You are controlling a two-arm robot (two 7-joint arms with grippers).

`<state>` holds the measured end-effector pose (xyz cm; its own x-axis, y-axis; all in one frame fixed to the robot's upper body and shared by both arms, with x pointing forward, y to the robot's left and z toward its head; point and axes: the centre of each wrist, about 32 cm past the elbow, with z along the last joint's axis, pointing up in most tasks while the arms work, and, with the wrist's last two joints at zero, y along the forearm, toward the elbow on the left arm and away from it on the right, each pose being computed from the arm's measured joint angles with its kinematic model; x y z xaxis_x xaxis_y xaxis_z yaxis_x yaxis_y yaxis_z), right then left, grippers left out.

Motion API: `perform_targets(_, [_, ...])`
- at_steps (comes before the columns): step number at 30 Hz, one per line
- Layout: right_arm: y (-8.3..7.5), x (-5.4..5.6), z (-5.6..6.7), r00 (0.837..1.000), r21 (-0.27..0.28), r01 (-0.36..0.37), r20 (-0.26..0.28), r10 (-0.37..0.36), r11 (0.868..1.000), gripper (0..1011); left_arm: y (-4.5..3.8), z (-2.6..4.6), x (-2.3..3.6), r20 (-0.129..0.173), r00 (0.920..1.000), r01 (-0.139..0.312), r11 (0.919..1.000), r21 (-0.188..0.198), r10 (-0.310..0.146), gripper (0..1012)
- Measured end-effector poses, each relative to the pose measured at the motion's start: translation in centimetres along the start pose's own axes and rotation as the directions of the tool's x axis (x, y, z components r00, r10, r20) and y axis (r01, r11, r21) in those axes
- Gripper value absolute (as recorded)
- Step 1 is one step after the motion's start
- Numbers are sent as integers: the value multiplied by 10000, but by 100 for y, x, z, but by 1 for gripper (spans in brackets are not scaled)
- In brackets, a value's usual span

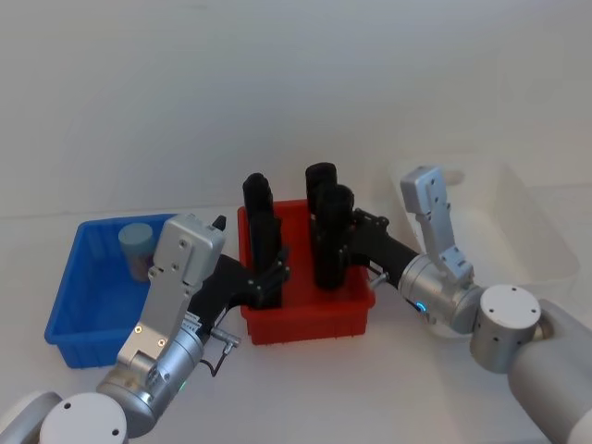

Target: Pick the cotton swabs from the blue box and place them into the white box.

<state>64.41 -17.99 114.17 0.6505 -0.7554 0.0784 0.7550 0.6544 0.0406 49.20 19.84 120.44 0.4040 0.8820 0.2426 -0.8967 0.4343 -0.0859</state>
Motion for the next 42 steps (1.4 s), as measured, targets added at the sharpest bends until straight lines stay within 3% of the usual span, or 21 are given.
perform_targets(11, [-159, -76, 205, 9983, 962, 567, -180, -552, 9937, 452, 0, 0, 0, -1, 10000, -1, 10000, 0, 1, 1004])
perform_targets(21, [-374, -164, 441, 9891, 1577, 1474, -296, -1445, 9764, 452, 0, 0, 0, -1, 10000, -1, 10000, 0, 1, 1004])
perform_targets(34, [-722, -189, 699, 9489, 1562, 3154, -378, -3134, 9360, 452, 0, 0, 0, 0, 10000, -1, 10000, 0, 1, 1004])
perform_targets(42, [-994, -136, 803, 9086, 1199, 4170, -290, -4167, 9010, 452, 0, 0, 0, 0, 10000, -1, 10000, 1, 1, 1004])
